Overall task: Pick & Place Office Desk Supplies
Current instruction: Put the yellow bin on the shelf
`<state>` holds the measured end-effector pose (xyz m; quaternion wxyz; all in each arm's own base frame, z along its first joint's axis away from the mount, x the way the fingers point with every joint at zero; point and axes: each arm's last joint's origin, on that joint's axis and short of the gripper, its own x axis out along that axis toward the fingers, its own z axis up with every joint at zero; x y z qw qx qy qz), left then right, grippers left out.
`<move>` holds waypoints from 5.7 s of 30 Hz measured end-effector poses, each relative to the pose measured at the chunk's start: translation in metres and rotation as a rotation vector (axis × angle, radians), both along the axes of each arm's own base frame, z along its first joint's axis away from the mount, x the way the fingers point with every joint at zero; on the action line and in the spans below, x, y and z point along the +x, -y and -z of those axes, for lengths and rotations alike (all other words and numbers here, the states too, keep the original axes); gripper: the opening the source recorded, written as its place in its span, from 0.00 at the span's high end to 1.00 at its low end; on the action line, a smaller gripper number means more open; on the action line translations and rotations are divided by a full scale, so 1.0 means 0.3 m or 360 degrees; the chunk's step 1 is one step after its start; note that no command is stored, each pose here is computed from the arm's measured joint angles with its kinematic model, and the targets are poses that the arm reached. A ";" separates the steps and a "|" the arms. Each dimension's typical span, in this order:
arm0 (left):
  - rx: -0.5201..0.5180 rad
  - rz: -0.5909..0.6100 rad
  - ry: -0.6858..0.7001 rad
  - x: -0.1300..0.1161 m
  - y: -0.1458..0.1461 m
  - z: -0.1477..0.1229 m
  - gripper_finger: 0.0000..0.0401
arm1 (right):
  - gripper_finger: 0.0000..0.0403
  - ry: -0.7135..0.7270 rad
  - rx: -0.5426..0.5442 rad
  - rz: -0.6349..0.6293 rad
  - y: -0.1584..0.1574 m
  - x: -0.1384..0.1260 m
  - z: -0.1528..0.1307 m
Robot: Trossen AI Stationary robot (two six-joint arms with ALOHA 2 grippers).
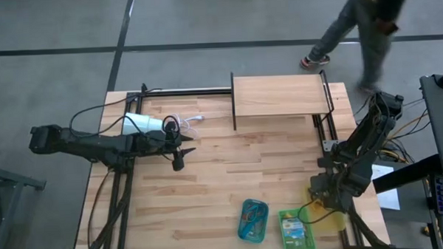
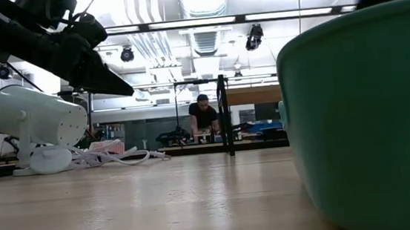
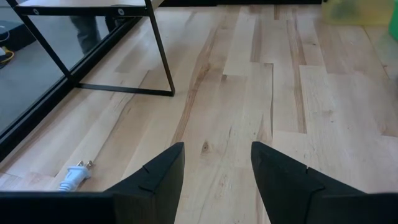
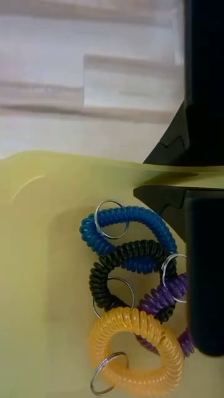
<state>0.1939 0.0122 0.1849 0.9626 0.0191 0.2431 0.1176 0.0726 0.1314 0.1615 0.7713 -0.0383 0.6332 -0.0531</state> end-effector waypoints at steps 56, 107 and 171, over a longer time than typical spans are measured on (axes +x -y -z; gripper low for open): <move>0.0000 -0.0001 0.0000 0.000 0.000 0.000 0.53 | 0.98 0.0984 0.0194 0.1057 0.307 0.032 -0.317; 0.0000 -0.0001 0.0001 0.000 0.000 0.000 0.53 | 0.98 0.0962 0.0006 0.1285 0.640 0.307 -0.594; 0.0000 -0.0001 0.0000 0.000 0.000 0.000 0.53 | 0.98 0.0342 0.0095 -0.0131 1.457 0.708 -0.610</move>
